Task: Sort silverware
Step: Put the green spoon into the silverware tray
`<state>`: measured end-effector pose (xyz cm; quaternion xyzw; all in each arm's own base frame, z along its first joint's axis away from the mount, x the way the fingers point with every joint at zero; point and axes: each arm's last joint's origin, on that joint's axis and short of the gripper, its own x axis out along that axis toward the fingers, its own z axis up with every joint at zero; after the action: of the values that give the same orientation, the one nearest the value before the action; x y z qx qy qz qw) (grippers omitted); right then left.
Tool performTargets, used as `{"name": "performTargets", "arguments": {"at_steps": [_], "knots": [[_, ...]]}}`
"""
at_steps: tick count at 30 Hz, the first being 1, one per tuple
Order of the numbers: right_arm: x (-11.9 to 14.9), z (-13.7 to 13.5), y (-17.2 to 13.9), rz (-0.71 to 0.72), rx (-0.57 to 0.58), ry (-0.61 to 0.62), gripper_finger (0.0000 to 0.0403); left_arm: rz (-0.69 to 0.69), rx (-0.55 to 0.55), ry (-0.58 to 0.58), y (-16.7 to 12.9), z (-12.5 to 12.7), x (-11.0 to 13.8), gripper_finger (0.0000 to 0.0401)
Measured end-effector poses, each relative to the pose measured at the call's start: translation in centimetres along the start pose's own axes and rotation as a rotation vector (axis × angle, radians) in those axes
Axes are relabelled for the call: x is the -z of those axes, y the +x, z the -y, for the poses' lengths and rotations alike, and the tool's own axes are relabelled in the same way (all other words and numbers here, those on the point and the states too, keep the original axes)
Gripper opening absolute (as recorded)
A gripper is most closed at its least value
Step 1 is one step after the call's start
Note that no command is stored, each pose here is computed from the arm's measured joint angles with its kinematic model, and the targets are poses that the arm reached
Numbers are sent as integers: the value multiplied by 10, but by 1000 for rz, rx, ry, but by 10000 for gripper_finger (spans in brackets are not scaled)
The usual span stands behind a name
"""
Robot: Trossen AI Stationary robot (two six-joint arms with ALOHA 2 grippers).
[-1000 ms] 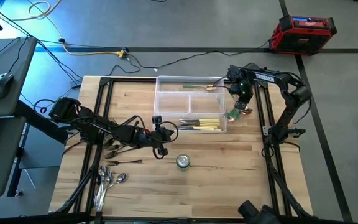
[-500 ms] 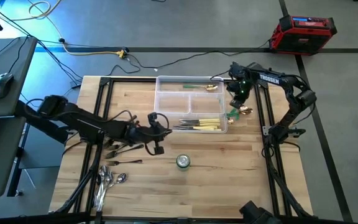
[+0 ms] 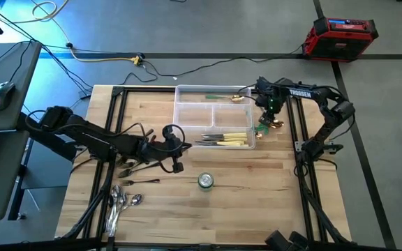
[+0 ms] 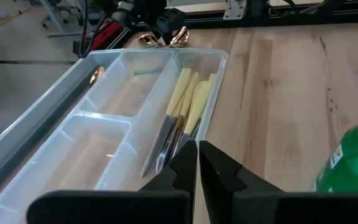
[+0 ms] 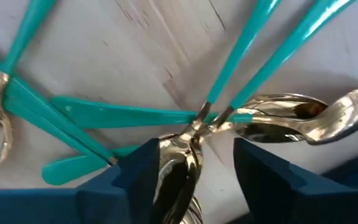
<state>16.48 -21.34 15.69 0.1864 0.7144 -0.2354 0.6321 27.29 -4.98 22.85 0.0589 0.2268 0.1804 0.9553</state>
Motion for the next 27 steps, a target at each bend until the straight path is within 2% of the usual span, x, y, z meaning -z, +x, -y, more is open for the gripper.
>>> {"name": "performTargets", "arguments": {"at_steps": [5, 10, 14, 19, 27], "knots": [[0, 2, 5, 26, -3, 70, 192, -1, -1, 0, 0, 0, 0, 0], [-1, 2, 10, 72, -29, 114, 166, -22, -1, 10, 0, 0, 3, 0], [-1, 2, 10, 70, -29, 120, 113, -30, -5, 11, 0, 0, 3, 0], [1, 2, 10, 49, -21, 107, 15, -32, -7, 12, 0, 0, 4, 0], [11, 1, 0, 17, -7, 98, 2, -34, -8, 14, 0, 0, 4, 0]]}}
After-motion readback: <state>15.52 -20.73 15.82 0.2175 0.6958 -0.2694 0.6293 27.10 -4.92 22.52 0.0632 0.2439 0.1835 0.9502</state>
